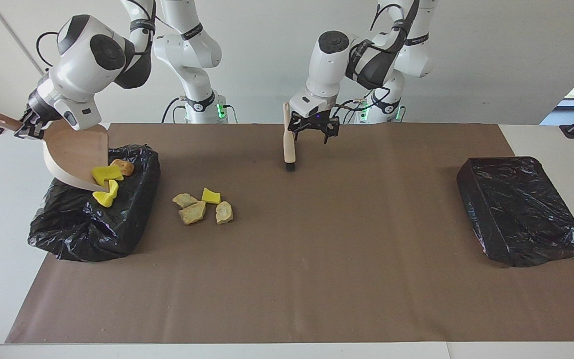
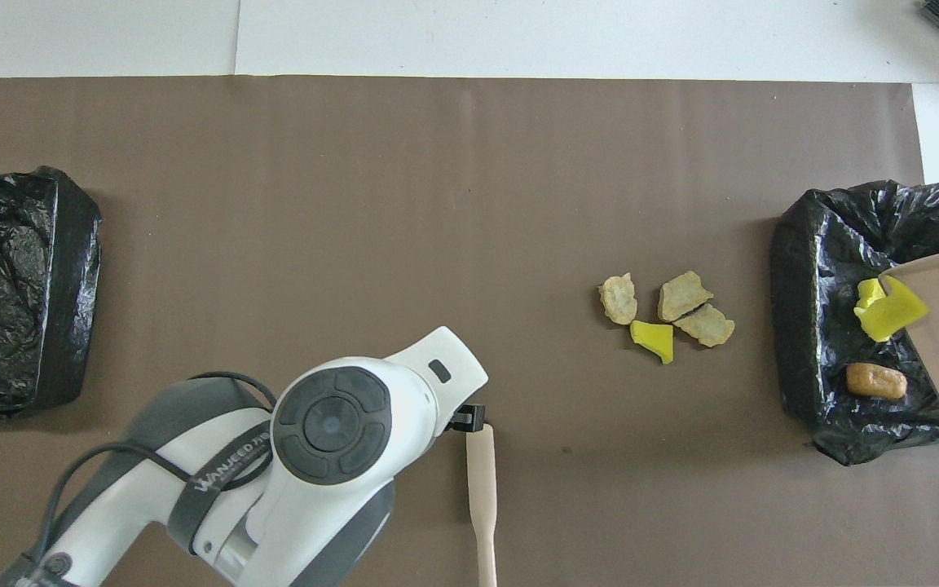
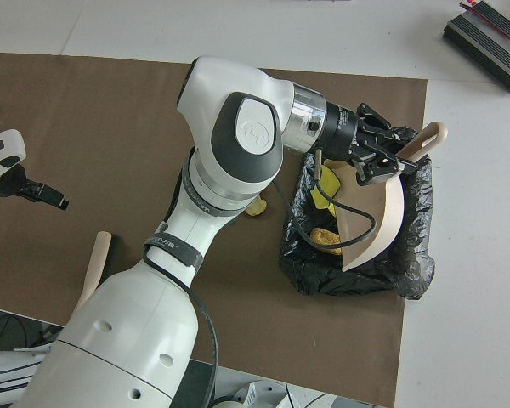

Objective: Sweep and dump trash in bin
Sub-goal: 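Bring the empty dustpan back to the table center with the right gripper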

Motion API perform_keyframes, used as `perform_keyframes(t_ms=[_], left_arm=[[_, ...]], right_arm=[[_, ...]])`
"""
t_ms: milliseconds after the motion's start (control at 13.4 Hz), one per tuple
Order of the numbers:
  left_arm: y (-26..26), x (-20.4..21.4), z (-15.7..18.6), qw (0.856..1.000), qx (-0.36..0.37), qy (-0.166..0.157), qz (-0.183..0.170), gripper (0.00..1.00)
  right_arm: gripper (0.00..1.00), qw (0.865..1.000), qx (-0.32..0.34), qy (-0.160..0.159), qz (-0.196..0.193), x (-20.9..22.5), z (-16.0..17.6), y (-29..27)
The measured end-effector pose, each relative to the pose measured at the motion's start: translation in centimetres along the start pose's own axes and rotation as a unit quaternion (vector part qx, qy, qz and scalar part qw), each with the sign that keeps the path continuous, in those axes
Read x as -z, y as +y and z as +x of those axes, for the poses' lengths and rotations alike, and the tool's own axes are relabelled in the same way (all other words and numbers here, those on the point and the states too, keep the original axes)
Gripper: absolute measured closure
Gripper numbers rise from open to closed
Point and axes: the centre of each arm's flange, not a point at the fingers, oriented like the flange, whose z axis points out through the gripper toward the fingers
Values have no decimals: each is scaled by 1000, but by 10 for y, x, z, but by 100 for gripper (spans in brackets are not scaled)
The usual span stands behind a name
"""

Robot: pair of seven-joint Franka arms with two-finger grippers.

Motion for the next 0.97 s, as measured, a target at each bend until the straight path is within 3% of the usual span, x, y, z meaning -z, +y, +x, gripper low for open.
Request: perform_keyframes(t_ms=[224, 448, 597, 747, 896, 971], left_arm=[[-48, 70, 37, 998, -31, 41, 23, 0], [-109, 136, 60, 996, -60, 61, 37, 0], [-162, 177, 66, 995, -68, 61, 45, 0], [-207, 208, 63, 995, -68, 54, 51, 0], [-231, 231, 58, 995, -73, 51, 54, 0], [-238, 243, 54, 995, -70, 48, 55, 0]], right_arm=[[69, 998, 36, -49, -4, -6, 12, 2], [69, 999, -8, -40, -15, 7, -6, -4], [69, 996, -80, 19, -26, 27, -36, -23], [69, 987, -137, 82, -12, 42, -54, -41], [69, 970, -181, 159, -13, 53, -58, -45], [69, 956, -217, 199, -12, 56, -54, -43]])
